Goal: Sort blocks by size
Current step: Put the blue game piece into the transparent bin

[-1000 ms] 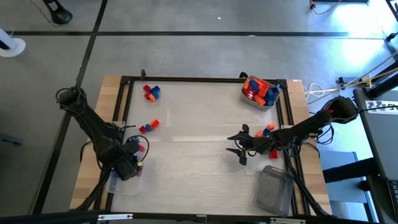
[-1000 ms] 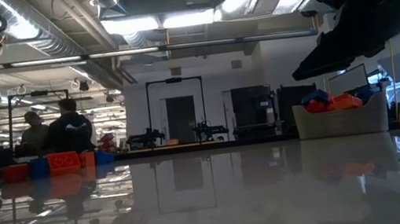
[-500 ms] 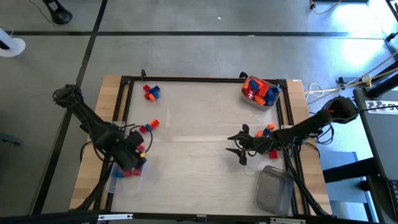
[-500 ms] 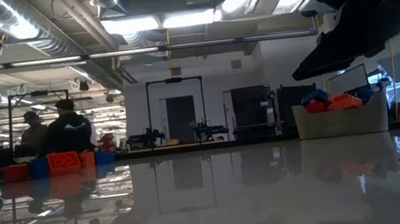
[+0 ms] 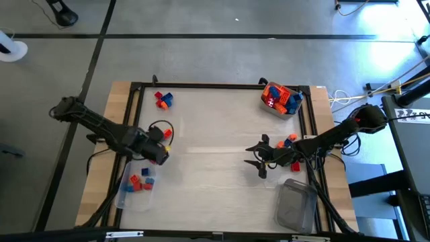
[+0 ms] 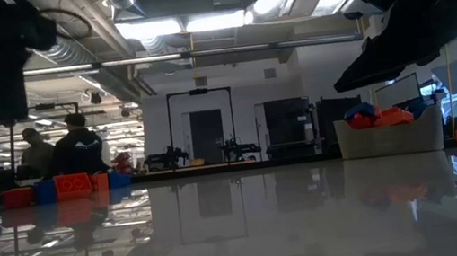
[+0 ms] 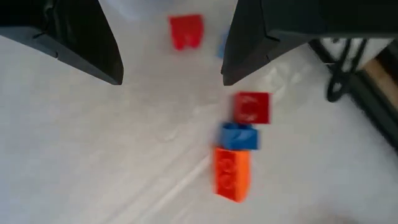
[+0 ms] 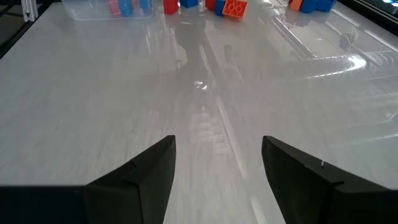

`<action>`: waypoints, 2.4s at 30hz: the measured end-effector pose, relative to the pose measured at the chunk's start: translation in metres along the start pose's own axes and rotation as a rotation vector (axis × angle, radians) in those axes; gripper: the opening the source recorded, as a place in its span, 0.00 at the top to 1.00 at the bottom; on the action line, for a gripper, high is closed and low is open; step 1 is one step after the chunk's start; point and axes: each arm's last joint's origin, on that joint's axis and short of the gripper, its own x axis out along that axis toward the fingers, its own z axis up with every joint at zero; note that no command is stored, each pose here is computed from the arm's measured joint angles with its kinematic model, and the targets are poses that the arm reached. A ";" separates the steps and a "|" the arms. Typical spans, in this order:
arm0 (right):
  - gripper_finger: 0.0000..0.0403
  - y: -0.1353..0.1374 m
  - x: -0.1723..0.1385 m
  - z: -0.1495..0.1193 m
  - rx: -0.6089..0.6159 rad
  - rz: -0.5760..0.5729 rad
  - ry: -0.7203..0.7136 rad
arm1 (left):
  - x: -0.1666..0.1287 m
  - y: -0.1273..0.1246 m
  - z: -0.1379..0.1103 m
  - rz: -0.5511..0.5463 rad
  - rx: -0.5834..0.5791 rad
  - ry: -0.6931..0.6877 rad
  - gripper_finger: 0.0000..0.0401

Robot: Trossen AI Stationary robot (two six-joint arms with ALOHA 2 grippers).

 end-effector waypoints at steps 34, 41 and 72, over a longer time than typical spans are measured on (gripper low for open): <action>0.41 -0.001 0.000 -0.002 -0.010 -0.016 0.012 | 0.091 0.047 0.021 0.106 0.034 0.048 0.35; 0.41 -0.001 0.000 -0.002 -0.011 -0.018 0.013 | 0.096 0.047 0.021 0.084 0.018 0.031 0.35; 0.41 -0.001 0.000 -0.002 -0.009 -0.020 0.014 | 0.114 0.052 0.007 0.056 0.039 0.030 0.64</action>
